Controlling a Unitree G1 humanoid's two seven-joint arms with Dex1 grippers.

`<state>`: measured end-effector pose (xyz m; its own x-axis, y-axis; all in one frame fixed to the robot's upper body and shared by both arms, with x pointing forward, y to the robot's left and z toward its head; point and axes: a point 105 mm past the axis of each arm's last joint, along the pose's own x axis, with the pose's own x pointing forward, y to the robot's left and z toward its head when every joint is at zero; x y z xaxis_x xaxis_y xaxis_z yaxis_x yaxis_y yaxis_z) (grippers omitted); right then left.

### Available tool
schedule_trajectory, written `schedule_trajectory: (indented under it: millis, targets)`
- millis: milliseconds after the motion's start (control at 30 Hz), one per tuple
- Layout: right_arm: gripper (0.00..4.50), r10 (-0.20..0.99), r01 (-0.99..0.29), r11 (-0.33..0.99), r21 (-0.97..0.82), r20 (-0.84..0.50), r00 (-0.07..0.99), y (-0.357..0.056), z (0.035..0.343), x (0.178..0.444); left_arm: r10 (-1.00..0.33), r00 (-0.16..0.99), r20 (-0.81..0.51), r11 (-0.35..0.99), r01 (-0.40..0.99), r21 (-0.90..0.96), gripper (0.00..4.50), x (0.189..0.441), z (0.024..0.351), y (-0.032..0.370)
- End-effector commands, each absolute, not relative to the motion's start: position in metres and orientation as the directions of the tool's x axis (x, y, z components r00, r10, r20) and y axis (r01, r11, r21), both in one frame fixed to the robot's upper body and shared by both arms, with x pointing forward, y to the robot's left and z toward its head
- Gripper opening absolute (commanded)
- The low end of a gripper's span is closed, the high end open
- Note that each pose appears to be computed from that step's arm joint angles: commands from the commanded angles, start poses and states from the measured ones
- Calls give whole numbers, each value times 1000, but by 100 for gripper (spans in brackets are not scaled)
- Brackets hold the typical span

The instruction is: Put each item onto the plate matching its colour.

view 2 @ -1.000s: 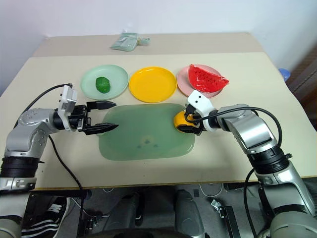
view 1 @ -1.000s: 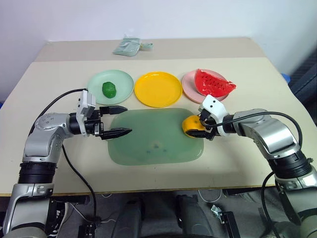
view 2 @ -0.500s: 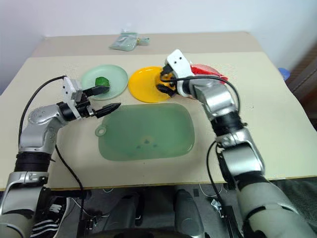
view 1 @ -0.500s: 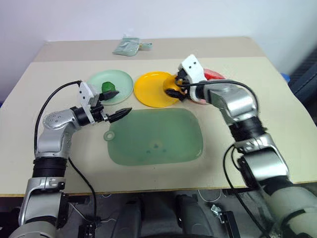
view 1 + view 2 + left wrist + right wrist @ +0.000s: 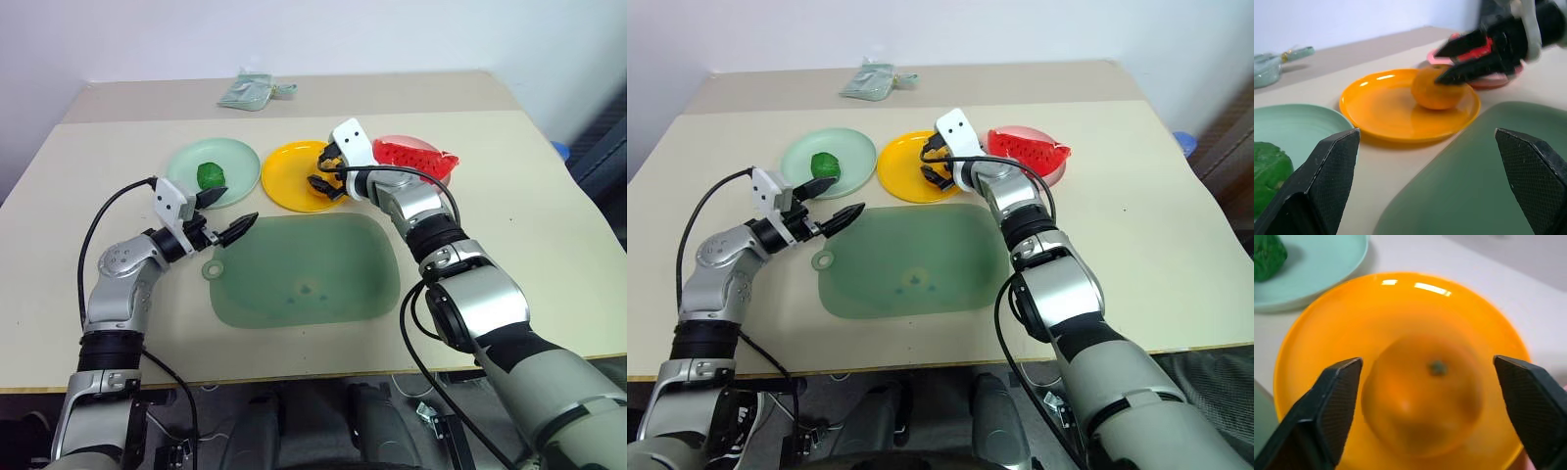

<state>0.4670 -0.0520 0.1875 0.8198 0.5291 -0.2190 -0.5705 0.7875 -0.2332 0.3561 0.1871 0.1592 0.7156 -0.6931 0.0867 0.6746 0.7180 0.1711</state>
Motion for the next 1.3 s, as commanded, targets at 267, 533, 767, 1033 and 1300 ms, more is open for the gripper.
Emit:
schedule_trajectory:
  millis: [267, 533, 767, 1033, 1300]
  targets:
    - [445, 691, -648, 715, -262, 119, 713, -87, 268, 426, -789, 599, 138, 614, 763, 202, 450, 338, 175, 189]
    - [445, 846, -782, 513, -354, 53, 531, -124, 238, 336, -879, 454, 146, 473, 870, 143, 450, 321, 190, 188]
    - [445, 902, -860, 368, -354, -86, 422, -154, 209, 278, -917, 385, 108, 396, 910, 122, 450, 305, 193, 187]
    - [445, 865, -867, 391, -310, -199, 461, -173, 193, 269, -937, 346, 53, 349, 934, 77, 450, 303, 180, 185]
    - [445, 858, -862, 384, -330, -218, 465, -174, 193, 258, -946, 322, 46, 325, 940, 101, 450, 312, 182, 175]
